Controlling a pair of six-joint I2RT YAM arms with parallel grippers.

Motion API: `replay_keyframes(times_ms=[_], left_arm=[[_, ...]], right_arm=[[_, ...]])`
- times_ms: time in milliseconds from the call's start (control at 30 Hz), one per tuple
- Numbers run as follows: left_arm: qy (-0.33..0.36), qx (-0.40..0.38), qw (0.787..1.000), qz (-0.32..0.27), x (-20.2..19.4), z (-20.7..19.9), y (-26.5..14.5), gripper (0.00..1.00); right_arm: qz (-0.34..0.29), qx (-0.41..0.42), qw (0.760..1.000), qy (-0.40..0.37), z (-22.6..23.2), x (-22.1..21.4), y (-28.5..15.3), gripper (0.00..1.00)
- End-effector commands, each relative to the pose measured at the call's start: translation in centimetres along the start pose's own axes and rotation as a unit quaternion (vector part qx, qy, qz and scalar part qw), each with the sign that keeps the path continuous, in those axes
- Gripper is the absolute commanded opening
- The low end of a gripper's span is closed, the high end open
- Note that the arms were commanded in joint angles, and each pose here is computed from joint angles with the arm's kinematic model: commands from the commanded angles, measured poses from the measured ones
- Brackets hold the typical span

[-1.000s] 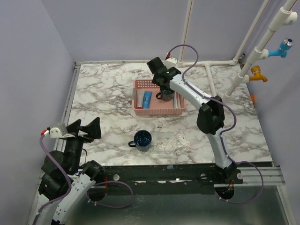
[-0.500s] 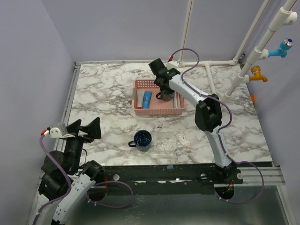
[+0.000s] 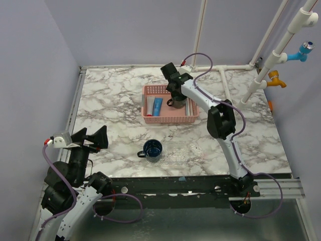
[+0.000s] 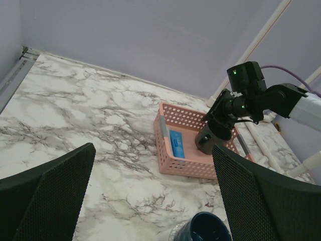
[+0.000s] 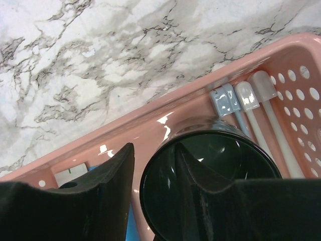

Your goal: Prepare toiletry sets of a toothbrush and toothpaste on the tray

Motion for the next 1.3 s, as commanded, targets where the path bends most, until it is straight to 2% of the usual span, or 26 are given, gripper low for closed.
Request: replay_keyframes(times_ms=[0,167,533,800,1267], left_arm=[[-0.001,-0.01,1.0,-0.004,0.0,-0.3,0.0,0.99],[0.0,-0.008,1.0,-0.004,0.0,-0.2,0.1,0.99],[0.002,-0.001,1.0,-0.006,0.1,0.0,0.1,0.99],[0.006,0.002,1.0,-0.001,-0.1,0.0,0.3,0.99],[0.009,0.005,1.0,0.001,-0.2,0.1,0.4,0.99]], right_arm=[[0.003,0.007,1.0,-0.004,0.2,0.0,1.0,0.4],[0.007,0.009,1.0,-0.013,0.0,-0.2,0.7,0.32],[0.012,0.028,0.999,-0.029,-0.1,0.3,-0.9,0.01],[-0.005,0.054,0.998,-0.027,0.2,2.0,-3.0,0.01],[-0.1,0.135,0.984,-0.065,0.4,8.2,-10.1,0.01]])
Point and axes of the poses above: each gripper's point midway between its finger pads, its own y axis out along the fingers, its own z axis along the line the jaws close on, x = y × z, the point moved 1 cm from there along -y, back along the fingers, and after that the axes turned 9 degrees about -y, right-handed, at the moved point
